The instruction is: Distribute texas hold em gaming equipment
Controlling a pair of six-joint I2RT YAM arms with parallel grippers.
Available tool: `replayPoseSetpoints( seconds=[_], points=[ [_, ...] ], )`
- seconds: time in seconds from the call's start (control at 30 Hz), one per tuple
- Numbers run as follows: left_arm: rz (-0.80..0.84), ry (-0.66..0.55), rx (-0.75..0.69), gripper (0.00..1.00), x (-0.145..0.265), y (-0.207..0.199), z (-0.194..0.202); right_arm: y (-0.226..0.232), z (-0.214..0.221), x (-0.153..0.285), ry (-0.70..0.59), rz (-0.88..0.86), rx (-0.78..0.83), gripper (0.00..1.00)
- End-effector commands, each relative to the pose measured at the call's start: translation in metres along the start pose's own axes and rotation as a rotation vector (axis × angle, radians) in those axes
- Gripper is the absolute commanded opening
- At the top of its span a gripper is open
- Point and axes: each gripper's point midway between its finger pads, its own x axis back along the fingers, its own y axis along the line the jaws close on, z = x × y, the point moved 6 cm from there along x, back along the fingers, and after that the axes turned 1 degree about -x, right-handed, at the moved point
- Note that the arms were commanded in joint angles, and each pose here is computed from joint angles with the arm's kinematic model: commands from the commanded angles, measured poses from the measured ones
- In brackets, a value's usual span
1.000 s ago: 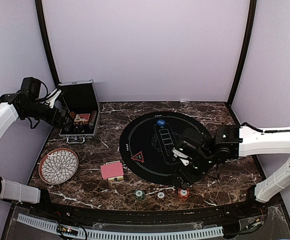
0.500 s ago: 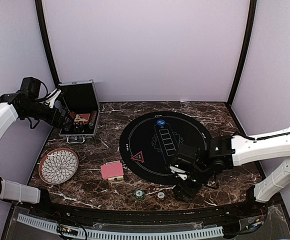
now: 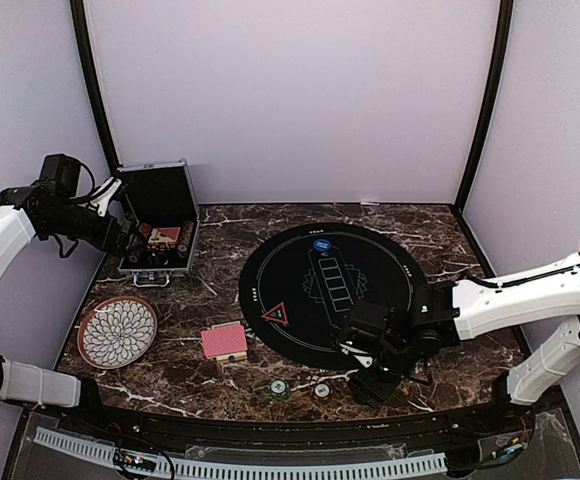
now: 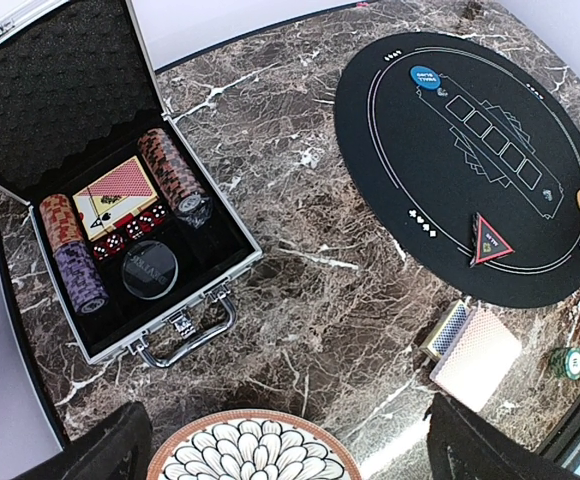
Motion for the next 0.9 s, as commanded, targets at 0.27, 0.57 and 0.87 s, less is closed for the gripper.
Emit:
replayPoseSetpoints(
  seconds=[0.27, 0.57, 0.87],
  points=[
    [0.008, -0.025, -0.013, 0.99, 0.015, -0.005, -0.005, -0.001, -0.008, -0.001, -0.043, 0.046, 0.002, 0.5],
    [0.009, -0.023, -0.012, 0.99, 0.015, -0.005, -0.005, -0.001, -0.008, 0.005, -0.051, 0.041, -0.001, 0.28],
    [0.013, -0.026, -0.01, 0.99, 0.015, -0.006, -0.006, -0.003, -0.011, 0.018, -0.074, 0.054, -0.006, 0.12]
  ],
)
